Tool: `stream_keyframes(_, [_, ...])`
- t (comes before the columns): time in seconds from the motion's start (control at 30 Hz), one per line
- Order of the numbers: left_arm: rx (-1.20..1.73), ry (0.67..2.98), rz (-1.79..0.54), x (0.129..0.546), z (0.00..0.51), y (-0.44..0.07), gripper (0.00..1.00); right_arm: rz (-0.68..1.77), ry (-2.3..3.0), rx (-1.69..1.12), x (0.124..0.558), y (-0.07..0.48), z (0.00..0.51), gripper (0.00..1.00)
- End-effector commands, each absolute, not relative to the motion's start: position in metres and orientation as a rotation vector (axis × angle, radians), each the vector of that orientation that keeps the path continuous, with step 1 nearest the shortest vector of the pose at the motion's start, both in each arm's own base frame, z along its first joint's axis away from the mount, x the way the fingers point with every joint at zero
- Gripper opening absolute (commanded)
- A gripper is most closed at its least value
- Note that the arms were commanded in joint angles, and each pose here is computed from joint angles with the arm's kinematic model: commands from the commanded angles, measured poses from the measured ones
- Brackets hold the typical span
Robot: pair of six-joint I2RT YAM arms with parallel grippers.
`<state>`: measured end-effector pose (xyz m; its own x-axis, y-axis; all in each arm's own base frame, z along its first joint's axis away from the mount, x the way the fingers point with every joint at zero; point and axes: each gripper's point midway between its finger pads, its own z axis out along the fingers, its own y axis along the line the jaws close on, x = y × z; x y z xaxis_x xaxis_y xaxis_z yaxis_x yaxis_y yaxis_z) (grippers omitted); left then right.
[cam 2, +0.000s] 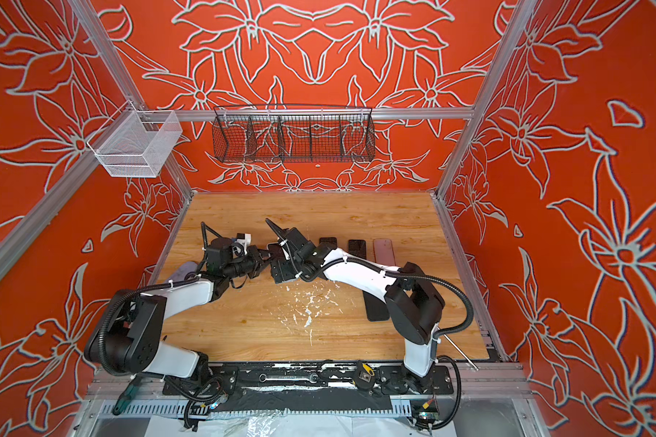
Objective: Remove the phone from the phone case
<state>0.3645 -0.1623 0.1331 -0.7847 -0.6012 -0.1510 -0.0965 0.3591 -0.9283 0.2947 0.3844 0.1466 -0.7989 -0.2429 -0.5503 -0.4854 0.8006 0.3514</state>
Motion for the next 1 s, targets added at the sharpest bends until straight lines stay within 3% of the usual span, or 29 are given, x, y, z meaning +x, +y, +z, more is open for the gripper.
stream_keyframes(0.0, [-0.532, 2.045, -1.471, 0.38, 0.169, -0.167, 0.0, 0.667, 2.361, -0.527, 0.297, 0.377, 0.194, 0.96])
stream_keyframes(0.2, [-0.575, 1.932, -1.441, 0.4, 0.195, -0.158, 0.0, 0.668, 2.265, -0.453, 0.289, 0.347, 0.233, 0.98])
stream_keyframes(0.5, [-0.666, 1.55, -1.569, 0.421, 0.261, -0.155, 0.0, 1.166, 2.073, -0.228, 0.271, 0.317, 0.27, 0.89])
stream_keyframes(0.77, [-0.677, 1.457, -1.583, 0.41, 0.285, -0.173, 0.0, 1.279, 2.07, -0.117, 0.27, 0.303, 0.263, 0.81])
stream_keyframes(0.97, [-0.656, 1.469, -1.594, 0.403, 0.289, -0.181, 0.0, 1.346, 2.026, -0.114, 0.269, 0.307, 0.261, 0.8])
